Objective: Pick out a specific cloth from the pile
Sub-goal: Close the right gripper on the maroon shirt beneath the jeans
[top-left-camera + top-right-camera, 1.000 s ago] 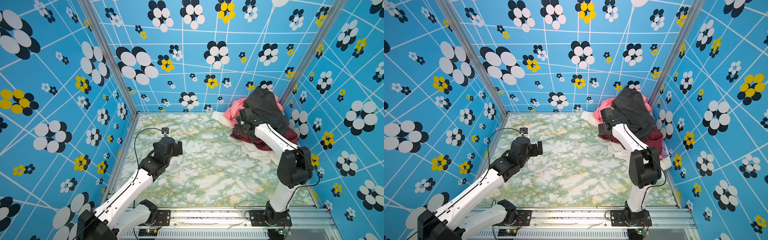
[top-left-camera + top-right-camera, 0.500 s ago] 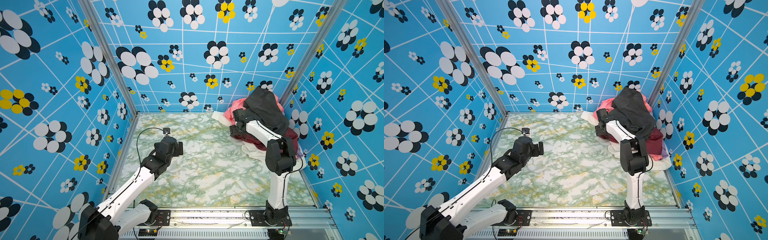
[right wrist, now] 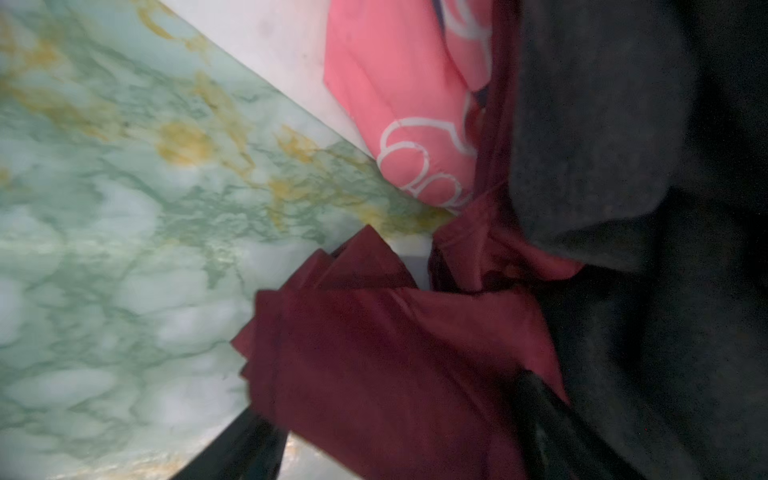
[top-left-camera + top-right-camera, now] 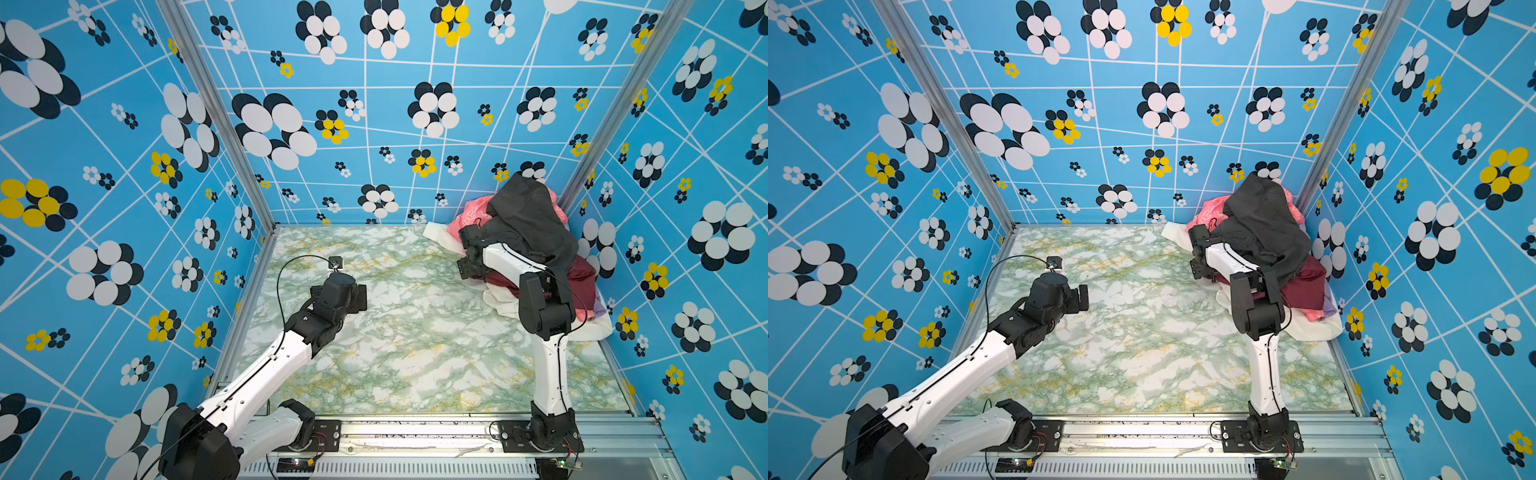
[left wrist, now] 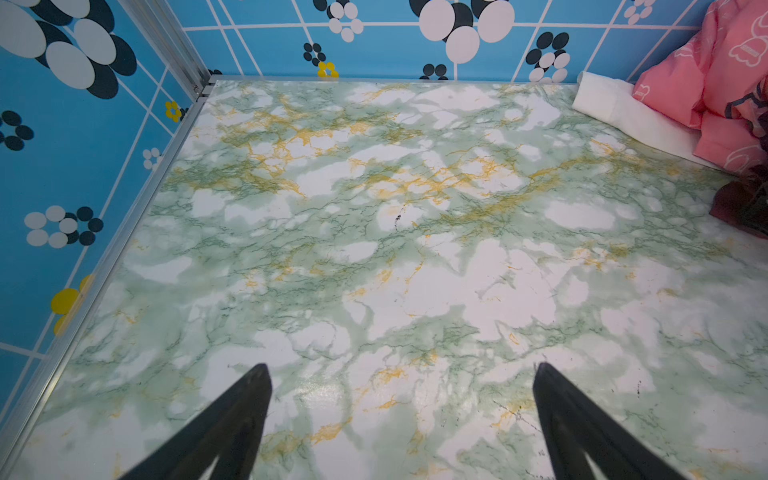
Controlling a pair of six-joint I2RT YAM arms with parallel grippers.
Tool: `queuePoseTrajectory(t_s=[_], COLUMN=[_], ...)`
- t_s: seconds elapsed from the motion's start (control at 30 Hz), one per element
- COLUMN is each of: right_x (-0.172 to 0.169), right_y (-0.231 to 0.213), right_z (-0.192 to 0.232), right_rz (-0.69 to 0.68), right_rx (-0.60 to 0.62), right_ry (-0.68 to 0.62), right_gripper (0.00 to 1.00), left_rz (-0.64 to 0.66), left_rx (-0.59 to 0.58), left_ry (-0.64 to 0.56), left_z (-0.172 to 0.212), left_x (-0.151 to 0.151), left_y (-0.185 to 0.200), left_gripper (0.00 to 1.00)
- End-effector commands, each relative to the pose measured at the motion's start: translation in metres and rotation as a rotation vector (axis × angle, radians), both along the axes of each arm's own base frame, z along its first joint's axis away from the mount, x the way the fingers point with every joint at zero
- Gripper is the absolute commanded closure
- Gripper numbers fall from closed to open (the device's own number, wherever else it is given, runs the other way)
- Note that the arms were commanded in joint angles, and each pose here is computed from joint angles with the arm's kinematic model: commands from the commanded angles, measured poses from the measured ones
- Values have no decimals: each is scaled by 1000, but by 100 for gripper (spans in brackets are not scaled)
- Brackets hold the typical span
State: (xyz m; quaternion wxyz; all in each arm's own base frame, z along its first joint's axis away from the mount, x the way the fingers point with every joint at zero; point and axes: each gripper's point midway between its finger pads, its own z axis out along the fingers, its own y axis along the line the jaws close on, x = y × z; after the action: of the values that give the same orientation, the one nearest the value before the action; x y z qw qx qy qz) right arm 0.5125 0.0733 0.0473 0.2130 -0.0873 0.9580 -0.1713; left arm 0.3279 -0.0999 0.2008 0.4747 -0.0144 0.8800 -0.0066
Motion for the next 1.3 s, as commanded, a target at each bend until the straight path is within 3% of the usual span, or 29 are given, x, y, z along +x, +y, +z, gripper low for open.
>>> queuePoseTrajectory(t_s=[0.0,0.3,0.5,0.63,0.73,1.1,1.27], right_x=[1,2,2,4,5,5,2], right_y=[-10,-13,-15,-17,-20,-22,-31], right_z=[-8,-13,-11,-6,0,44,106], right_rz=[-1,-1,-15,-30,-42,-51,-76], right_rx=[-65,-90,-84,-74,-80,-66,-77], right_ry=[22,31,30,21,14,-55,-182], right_gripper=[18,48,78,86,99,100,100], left_rz=[3,6,11,14,16,24,28], left_rx=[4,2,1,4,3,-13,-22], left_ry=[-4,-6,-10,-14,-20,-59,-76], left_z=[3,4,5,5,7,19,25], left_x=[3,2,1,-1,-2,-9,-13], left_y=[-2,-1,1,2,3,9,12], left_gripper=[1,1,1,1,1,1,1])
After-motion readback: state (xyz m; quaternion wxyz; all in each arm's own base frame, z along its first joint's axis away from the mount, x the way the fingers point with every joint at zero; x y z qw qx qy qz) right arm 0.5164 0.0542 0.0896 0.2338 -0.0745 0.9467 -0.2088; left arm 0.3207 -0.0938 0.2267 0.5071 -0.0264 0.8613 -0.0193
